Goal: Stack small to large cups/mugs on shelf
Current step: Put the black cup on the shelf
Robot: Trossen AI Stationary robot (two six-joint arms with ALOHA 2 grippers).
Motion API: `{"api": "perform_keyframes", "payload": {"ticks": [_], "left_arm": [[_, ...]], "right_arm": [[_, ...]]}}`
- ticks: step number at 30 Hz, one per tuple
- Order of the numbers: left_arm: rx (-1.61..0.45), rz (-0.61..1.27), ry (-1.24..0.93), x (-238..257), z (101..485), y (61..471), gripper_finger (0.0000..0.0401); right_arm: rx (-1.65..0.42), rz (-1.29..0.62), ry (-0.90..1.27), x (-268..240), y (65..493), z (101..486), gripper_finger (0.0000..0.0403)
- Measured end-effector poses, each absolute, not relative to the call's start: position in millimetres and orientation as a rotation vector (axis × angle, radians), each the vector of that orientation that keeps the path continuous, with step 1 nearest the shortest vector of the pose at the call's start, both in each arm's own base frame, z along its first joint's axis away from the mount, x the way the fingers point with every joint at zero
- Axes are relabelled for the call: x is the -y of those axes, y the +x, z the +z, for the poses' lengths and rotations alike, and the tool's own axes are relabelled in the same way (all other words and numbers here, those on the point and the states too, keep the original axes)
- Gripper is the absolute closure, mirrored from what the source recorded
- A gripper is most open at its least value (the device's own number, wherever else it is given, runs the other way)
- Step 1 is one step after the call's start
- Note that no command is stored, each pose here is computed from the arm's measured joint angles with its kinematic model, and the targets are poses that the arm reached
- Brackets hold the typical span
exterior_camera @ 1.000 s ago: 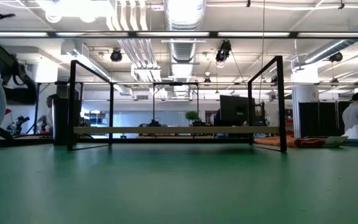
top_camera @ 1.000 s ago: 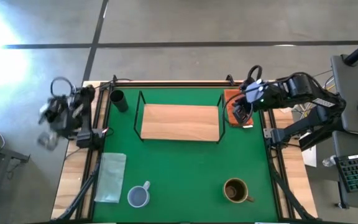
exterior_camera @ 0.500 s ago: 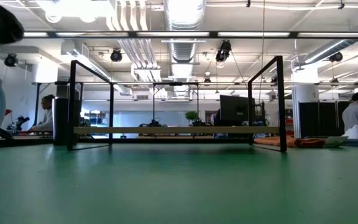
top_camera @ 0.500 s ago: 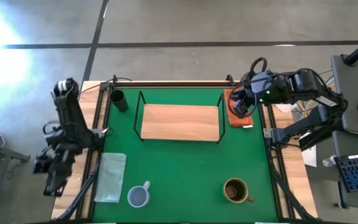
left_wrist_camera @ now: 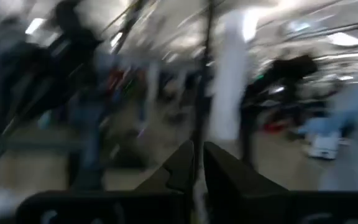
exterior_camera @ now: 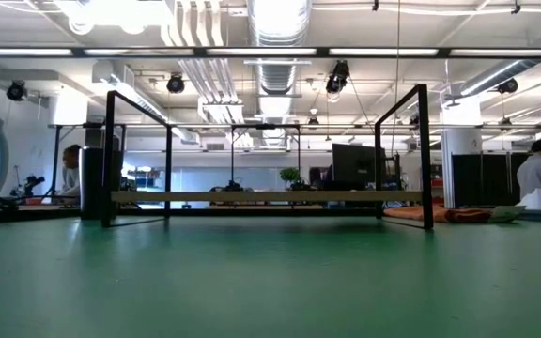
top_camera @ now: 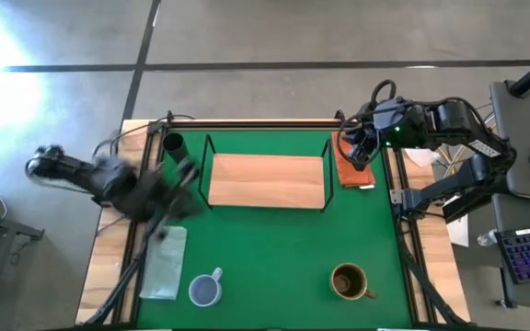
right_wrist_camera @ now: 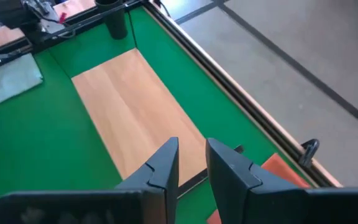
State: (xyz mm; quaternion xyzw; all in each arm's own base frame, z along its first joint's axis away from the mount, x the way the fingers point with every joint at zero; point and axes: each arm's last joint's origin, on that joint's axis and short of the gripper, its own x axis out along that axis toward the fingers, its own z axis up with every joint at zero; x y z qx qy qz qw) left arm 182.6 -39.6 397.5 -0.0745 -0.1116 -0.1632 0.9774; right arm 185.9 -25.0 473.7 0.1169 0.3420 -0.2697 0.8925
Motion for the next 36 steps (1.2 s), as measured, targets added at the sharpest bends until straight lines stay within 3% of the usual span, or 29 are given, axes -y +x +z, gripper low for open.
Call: {"api": "perform_keyframes", "payload": {"ticks": [4,8,13,17,22,25,29,36], "left_arm": [[0.073,-0.234,-0.299,-11.4,405.4,184.3,0.0379],[-0.085,0.09,-0.437,-64.2,415.8,148.6,0.0379],[-0.186,0.291,-0.576,-108.5,426.9,102.9,0.0379],[-0.167,0.257,-0.73,-137.6,419.3,87.1,0.0379],[-0.217,0.275,-1.014,-174.0,382.7,91.0,0.0379],[-0.215,0.312,-1.027,-196.7,367.8,96.0,0.0379],[-0.209,0.193,-1.084,-220.8,357.9,108.5,0.0379],[-0.151,0.186,-1.084,-250.8,382.9,107.1,0.038]], "right_arm": [[-0.702,-0.559,0.244,24.8,182.5,475.1,0.0333],[-0.692,-0.562,0.244,24.9,180.4,476.4,0.033],[-0.685,-0.573,0.237,27.2,180.6,477.0,0.0329],[-0.685,-0.591,0.238,31.1,182.1,476.5,0.0334],[-0.671,-0.613,0.233,37.5,183.9,476.5,0.0335],[-0.671,-0.627,0.235,40.7,183.6,476.2,0.0335],[-0.676,-0.642,0.238,43.4,182.4,475.9,0.0335],[-0.689,-0.652,0.236,45.3,181.3,474.8,0.0335]]}}
